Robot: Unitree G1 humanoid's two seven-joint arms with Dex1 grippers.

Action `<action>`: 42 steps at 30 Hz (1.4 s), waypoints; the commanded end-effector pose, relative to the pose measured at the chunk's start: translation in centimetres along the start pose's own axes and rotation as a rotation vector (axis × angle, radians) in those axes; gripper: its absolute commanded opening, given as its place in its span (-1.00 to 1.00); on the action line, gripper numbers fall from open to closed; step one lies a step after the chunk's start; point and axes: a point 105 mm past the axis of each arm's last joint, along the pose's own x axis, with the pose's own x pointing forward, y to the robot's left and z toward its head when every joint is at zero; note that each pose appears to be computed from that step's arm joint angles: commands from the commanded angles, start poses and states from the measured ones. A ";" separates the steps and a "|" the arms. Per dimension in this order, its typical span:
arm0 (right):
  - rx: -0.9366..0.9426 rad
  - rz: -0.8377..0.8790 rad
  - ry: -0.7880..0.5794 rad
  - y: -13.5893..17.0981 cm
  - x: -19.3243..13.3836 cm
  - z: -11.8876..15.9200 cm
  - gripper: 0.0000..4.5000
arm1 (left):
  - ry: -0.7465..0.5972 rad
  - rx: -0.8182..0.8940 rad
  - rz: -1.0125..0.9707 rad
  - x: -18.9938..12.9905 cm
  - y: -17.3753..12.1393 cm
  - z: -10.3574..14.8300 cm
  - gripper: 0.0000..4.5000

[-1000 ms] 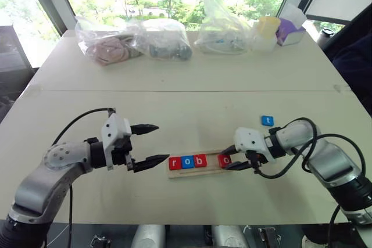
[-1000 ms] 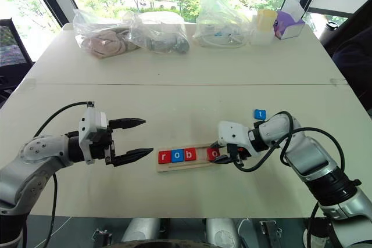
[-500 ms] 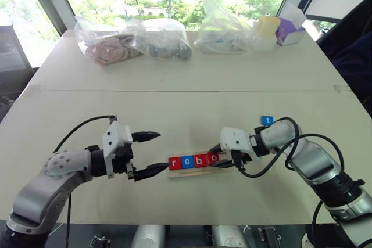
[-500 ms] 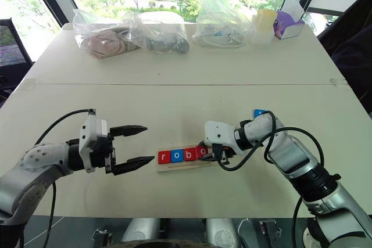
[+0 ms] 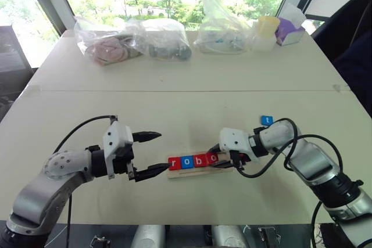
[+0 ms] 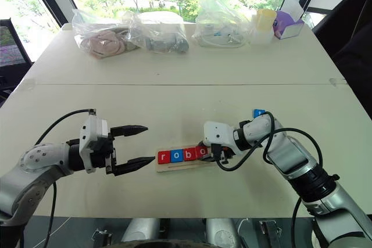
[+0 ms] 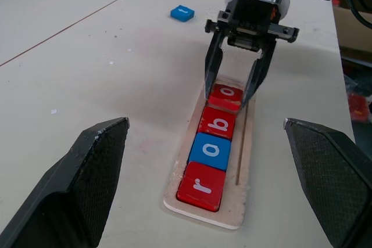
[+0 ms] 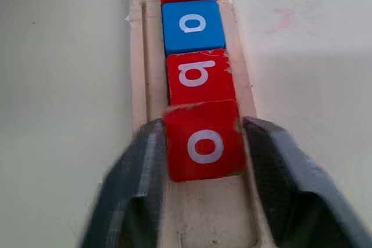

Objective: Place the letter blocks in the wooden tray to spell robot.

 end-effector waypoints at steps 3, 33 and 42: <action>-0.039 -0.006 -0.019 0.1 -0.5 1.2 0.96 | -0.021 0.020 -0.019 0.2 -0.3 0.6 1.00; 0.793 -1.286 0.159 -7.4 -12.0 -8.7 0.96 | -0.050 0.040 -0.045 1.8 0.6 0.2 1.00; 1.133 -1.168 0.021 -6.4 -8.3 -8.5 0.86 | -0.050 0.057 -0.048 1.9 1.1 0.4 1.00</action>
